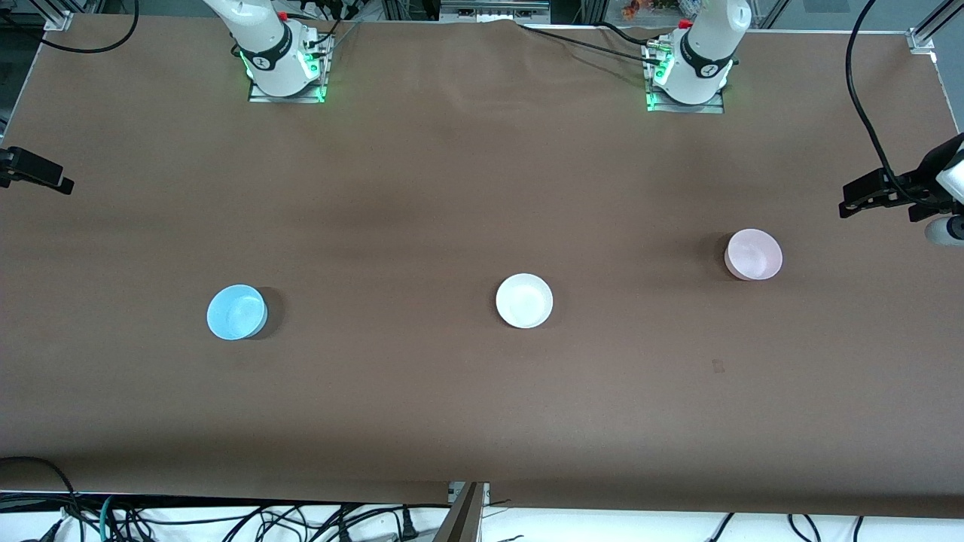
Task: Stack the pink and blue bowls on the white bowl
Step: 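Move the left gripper to the pink bowl and lower over its rim, then grasp the pink bowl rim with the left gripper and lift it, then carry the pink bowl with the left gripper over the white bowl, then lower the pink bowl into the white bowl and open the left gripper, then raise the left gripper away while the right gripper reaches the blue bowl, then lower the right gripper onto the blue bowl rim and grasp it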
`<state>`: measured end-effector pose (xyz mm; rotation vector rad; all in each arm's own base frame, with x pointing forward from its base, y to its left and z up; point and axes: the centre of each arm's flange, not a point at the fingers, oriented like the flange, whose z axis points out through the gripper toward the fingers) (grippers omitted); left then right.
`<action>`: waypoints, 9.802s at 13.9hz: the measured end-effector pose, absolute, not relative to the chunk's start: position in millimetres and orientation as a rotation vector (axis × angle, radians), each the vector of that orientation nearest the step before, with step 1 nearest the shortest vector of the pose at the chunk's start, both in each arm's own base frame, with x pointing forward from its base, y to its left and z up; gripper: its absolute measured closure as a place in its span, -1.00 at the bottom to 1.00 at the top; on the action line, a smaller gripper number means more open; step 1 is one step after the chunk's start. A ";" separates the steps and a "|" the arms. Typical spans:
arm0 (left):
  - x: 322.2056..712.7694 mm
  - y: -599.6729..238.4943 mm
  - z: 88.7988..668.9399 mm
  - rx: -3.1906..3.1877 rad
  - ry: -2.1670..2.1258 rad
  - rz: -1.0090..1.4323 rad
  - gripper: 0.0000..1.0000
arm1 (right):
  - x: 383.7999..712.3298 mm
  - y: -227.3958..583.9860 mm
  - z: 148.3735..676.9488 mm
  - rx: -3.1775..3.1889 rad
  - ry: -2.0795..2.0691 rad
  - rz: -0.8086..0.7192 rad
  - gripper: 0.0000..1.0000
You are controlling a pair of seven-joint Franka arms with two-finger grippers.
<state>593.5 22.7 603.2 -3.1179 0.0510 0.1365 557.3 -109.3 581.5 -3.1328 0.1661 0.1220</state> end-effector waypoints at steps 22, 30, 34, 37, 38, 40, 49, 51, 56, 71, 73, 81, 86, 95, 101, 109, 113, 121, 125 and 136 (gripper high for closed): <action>526.9 184.5 235.6 -3.403 0.044 0.021 -1.00 | 557.8 -108.8 582.9 -3.133 0.164 0.123 -0.99; 487.7 184.9 185.7 -3.484 0.129 -0.050 -0.32 | 557.9 -108.8 583.1 -3.133 0.164 0.123 -0.99; 483.6 193.7 185.7 -3.479 0.107 -0.054 0.57 | 557.9 -108.8 583.1 -3.133 0.165 0.123 -0.99; 482.8 196.1 186.0 -3.488 0.066 -0.071 0.95 | 557.9 -108.8 583.1 -3.133 0.165 0.123 -0.99; 484.1 195.7 187.1 -3.493 0.060 -0.078 0.95 | 557.9 -108.8 583.1 -3.133 0.165 0.123 -0.99; 499.7 190.7 200.5 -3.518 0.041 -0.096 0.95 | 557.9 -108.8 583.1 -3.133 0.165 0.123 -0.99; 620.2 -109.3 305.0 -3.482 -0.124 0.019 0.95 | 558.7 -109.0 581.4 -3.132 0.165 0.127 -0.99; 625.2 -168.1 307.9 -3.435 -0.190 0.039 0.95 | 559.4 -109.1 579.7 -3.132 0.165 0.132 -0.99; 634.1 -271.9 282.4 -3.377 -0.296 0.075 0.95 | 559.4 -109.2 579.6 -3.132 0.165 0.133 -0.99; 611.0 -342.5 246.3 -3.373 -0.264 0.064 0.95 | 559.4 -109.2 579.6 -3.132 0.165 0.133 -0.99; 608.2 -344.2 241.8 -3.371 -0.256 0.079 0.95 | 559.4 -109.2 579.6 -3.132 0.165 0.133 -0.99; 605.1 -341.1 232.6 -3.365 -0.212 0.098 0.95 | 559.4 -109.2 579.6 -3.132 0.165 0.133 -0.99; 605.6 -338.8 231.4 -3.366 -0.171 0.095 0.95 | 559.4 -109.2 579.6 -3.132 0.165 0.133 -0.99; 613.2 -329.5 235.1 -3.368 -0.198 0.081 -0.05 | 559.4 -109.2 579.6 -3.132 0.165 0.133 -0.99; 646.7 -240.5 284.3 -3.325 -0.092 0.131 -0.78 | 562.8 -109.8 570.2 -3.125 0.164 0.162 -0.99; 649.3 28.4 436.9 -3.247 -0.120 0.077 -1.00 | 621.0 -87.8 464.4 -3.032 0.144 0.205 -0.99; 610.5 76.3 512.7 -3.182 -0.172 0.078 -1.00 | 663.3 -34.1 367.7 -3.052 0.203 0.187 -0.98; 578.9 18.0 585.0 -3.163 -0.123 0.134 -1.00 | 684.9 -41.5 271.0 -3.070 0.246 0.124 -0.97; 584.1 13.4 571.6 -3.160 -0.139 0.176 -1.00 | 685.4 -46.5 258.5 -3.072 0.259 0.112 -0.96; 592.1 20.1 573.5 -3.158 -0.158 0.169 -1.00 | 661.3 -57.1 206.4 -3.082 0.213 0.109 -0.91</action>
